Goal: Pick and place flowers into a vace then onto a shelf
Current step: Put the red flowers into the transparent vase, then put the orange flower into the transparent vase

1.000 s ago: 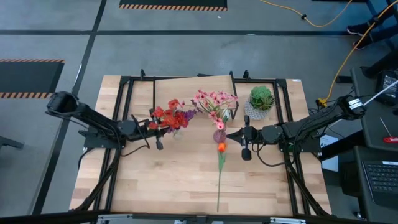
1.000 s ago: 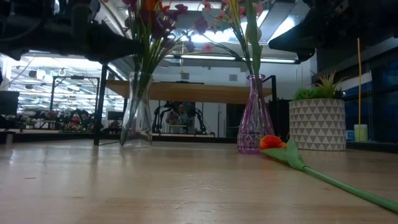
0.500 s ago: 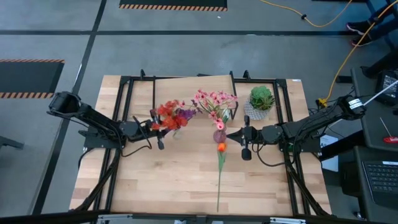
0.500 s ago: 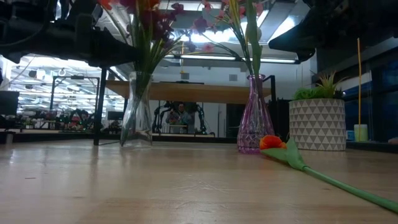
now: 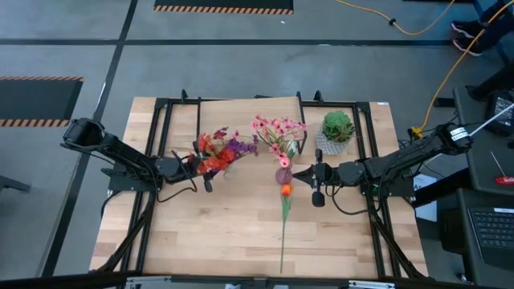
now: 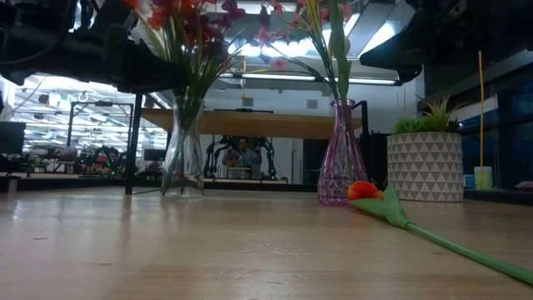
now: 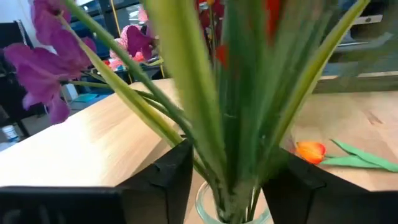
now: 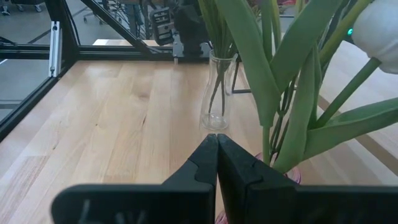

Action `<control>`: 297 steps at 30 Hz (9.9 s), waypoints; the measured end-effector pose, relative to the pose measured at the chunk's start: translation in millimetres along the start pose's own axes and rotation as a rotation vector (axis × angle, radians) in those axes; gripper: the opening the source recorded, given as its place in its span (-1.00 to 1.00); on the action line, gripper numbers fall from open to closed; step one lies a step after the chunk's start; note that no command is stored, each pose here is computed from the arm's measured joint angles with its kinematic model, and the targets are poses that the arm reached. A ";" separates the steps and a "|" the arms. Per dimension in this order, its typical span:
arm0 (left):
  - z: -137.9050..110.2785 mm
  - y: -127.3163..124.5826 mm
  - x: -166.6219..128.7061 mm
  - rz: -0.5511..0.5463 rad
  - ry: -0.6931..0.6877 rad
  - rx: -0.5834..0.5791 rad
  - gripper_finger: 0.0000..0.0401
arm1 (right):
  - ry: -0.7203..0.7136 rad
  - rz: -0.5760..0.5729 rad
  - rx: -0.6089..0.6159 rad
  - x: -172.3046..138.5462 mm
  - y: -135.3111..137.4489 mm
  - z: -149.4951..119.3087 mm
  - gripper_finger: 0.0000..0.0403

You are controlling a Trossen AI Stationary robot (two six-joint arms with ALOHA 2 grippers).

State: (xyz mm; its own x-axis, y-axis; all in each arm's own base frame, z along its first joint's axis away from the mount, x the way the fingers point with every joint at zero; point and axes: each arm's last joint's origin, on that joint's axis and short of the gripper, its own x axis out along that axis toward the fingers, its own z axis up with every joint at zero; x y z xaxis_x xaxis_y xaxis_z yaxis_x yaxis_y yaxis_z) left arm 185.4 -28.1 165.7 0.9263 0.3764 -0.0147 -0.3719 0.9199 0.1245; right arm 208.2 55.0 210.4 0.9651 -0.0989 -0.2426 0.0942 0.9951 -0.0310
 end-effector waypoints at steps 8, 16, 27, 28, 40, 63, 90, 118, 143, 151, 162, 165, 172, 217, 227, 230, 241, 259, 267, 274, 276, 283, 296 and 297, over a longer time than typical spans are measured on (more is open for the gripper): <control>0.3 -2.8 -2.9 0.020 0.005 0.007 -0.08 | 0.000 0.000 0.000 0.0 0.0 0.0 -0.93; -0.9 -6.2 -6.7 0.032 0.026 0.024 -0.08 | 0.000 0.000 0.003 0.0 0.0 0.0 -0.93; 4.8 -3.8 -21.3 -0.007 0.069 0.009 -0.08 | 0.000 0.000 0.018 0.0 0.0 0.0 -0.93; 3.8 -3.6 -22.7 -0.010 0.084 0.011 -0.08 | 0.000 0.000 0.018 0.0 0.1 -0.1 -0.93; 15.6 0.7 -38.6 -0.055 0.051 0.037 -0.08 | 0.000 0.000 0.023 0.0 0.1 -0.1 -0.93; 28.6 -8.2 -75.1 -0.299 0.320 -0.078 -0.96 | 0.134 0.089 0.204 3.9 28.5 28.7 -0.99; 16.2 -45.0 -83.6 -0.395 0.346 -0.045 -0.99 | 0.646 -0.295 0.611 55.1 174.5 19.1 -0.99; 17.0 -46.0 -83.8 -0.426 0.341 -0.022 -0.97 | 0.701 -0.617 0.683 111.0 166.7 -21.1 -0.28; 16.8 -46.0 -83.8 -0.426 0.342 -0.021 -0.99 | 0.777 -0.784 0.801 115.3 153.1 -34.2 -0.18; 16.8 -46.0 -83.8 -0.425 0.342 -0.021 -0.97 | 0.752 -0.757 0.828 120.8 156.5 -37.3 -0.18; 16.8 -46.1 -83.8 -0.428 0.345 -0.029 -0.97 | 0.743 -0.787 0.823 125.5 150.2 -39.7 -0.18; 16.8 -46.2 -83.9 -0.430 0.346 -0.029 -0.99 | 0.746 -0.798 0.822 126.8 150.7 -43.9 -0.18; 16.8 -46.2 -83.9 -0.431 0.346 -0.029 -0.97 | 0.764 -0.828 0.812 130.7 152.7 -56.5 -0.18; 21.6 -47.6 -82.7 -0.427 0.309 -0.077 -0.71 | 0.473 -0.313 0.445 63.3 173.7 60.7 -0.99; 28.8 -51.8 -80.8 -0.438 0.256 -0.155 -0.43 | 0.177 -0.114 0.235 88.0 179.2 40.3 -1.00; 30.1 -53.6 -79.8 -0.434 0.241 -0.174 -0.39 | 0.067 -0.066 0.160 93.5 175.5 38.4 -1.00; 52.2 -55.2 -76.3 -0.392 0.040 -0.183 -0.35 | -0.324 0.133 0.007 110.7 127.6 46.3 -1.00; 52.8 -59.1 -52.1 -0.407 -0.013 -0.269 0.12 | -0.437 0.342 -0.106 135.1 87.9 66.2 -1.00; 61.3 -91.3 -37.4 -0.404 -0.012 -0.079 0.16 | -0.441 0.335 -0.106 136.2 84.9 66.7 -1.00; 77.6 -105.7 -19.7 -0.323 -0.029 -0.037 0.16 | -0.483 0.355 -0.100 134.5 85.1 70.3 -1.00; 81.1 -106.9 -15.3 -0.291 -0.032 -0.043 0.16 | -0.503 0.374 -0.100 133.5 85.6 71.7 -1.00; 88.6 -115.1 -0.9 -0.346 -0.042 -0.049 0.11 | -0.523 0.382 -0.119 132.7 86.1 73.0 -1.00; 96.5 -127.1 9.9 -0.391 -0.055 -0.058 0.09 | -0.528 0.419 -0.134 132.2 87.2 72.9 -1.00; 96.3 -127.5 10.5 -0.389 -0.054 -0.057 0.10 | -0.528 0.419 -0.134 132.2 87.2 72.9 -1.00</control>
State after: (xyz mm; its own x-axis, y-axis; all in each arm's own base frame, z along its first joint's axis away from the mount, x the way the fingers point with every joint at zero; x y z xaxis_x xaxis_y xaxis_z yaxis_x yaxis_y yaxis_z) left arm 248.4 -152.0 245.2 1.0000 -0.0064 0.0022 0.0063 0.9979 0.0646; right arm 361.8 129.2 246.4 0.9065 0.3446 0.2441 -0.3112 0.9358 -0.1655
